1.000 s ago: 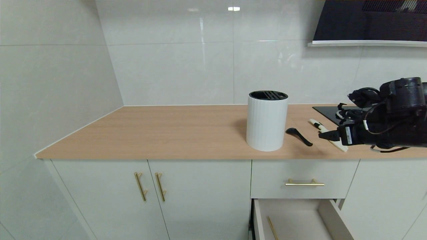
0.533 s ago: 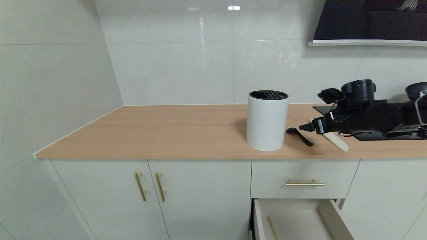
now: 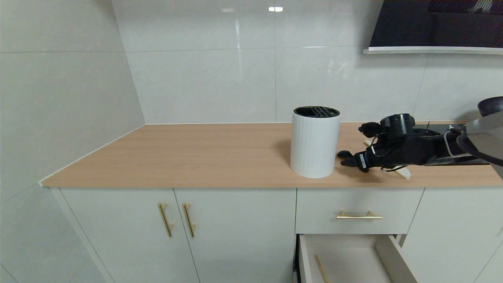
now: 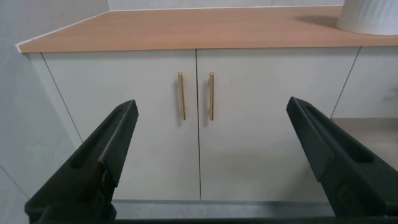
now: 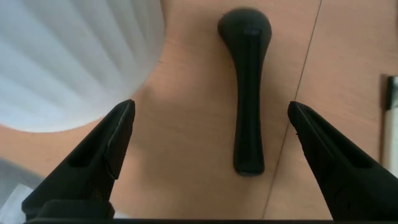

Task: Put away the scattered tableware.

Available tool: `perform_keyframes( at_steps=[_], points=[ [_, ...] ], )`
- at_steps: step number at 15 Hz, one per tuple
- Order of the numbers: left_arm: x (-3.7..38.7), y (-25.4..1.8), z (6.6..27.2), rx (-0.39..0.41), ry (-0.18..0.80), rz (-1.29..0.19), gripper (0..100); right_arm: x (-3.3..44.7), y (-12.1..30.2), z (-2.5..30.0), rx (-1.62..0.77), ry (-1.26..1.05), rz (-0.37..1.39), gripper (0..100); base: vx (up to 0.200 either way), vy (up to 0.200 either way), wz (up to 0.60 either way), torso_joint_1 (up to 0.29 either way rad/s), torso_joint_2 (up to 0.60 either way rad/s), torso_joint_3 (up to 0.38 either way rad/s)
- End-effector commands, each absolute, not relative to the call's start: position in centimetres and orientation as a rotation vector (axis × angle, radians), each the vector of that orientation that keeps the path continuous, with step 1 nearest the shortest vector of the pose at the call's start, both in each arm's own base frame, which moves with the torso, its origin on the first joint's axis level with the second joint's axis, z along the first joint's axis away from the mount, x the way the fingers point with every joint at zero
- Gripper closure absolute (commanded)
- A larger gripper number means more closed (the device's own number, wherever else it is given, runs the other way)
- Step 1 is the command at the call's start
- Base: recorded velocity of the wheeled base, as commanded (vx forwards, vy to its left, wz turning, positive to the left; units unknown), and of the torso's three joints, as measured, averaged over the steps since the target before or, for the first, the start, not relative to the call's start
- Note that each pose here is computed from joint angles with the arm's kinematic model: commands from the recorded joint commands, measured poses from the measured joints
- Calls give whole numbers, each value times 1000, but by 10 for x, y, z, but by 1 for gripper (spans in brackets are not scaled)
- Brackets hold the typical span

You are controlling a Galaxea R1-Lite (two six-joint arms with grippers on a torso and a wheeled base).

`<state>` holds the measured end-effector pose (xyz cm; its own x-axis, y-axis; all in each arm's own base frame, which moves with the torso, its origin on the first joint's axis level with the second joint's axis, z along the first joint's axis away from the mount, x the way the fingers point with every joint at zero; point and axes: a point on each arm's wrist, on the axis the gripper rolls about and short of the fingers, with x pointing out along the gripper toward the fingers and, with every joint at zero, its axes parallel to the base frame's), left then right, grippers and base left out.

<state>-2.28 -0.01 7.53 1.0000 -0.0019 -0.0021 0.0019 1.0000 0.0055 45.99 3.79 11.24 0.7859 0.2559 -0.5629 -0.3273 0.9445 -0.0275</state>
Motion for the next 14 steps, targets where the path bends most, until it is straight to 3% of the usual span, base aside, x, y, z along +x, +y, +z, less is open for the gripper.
perform_keyframes(
  at_steps=[1,14],
  points=[
    [-23,0,75,6,2,-2,0,469,30,104,-117,591,297,0,0,0,0,0,0,0],
    [-23,0,75,5,2,-2,0,487,19,82,-65,607,263,0,0,0,0,0,0,0]
  ],
)
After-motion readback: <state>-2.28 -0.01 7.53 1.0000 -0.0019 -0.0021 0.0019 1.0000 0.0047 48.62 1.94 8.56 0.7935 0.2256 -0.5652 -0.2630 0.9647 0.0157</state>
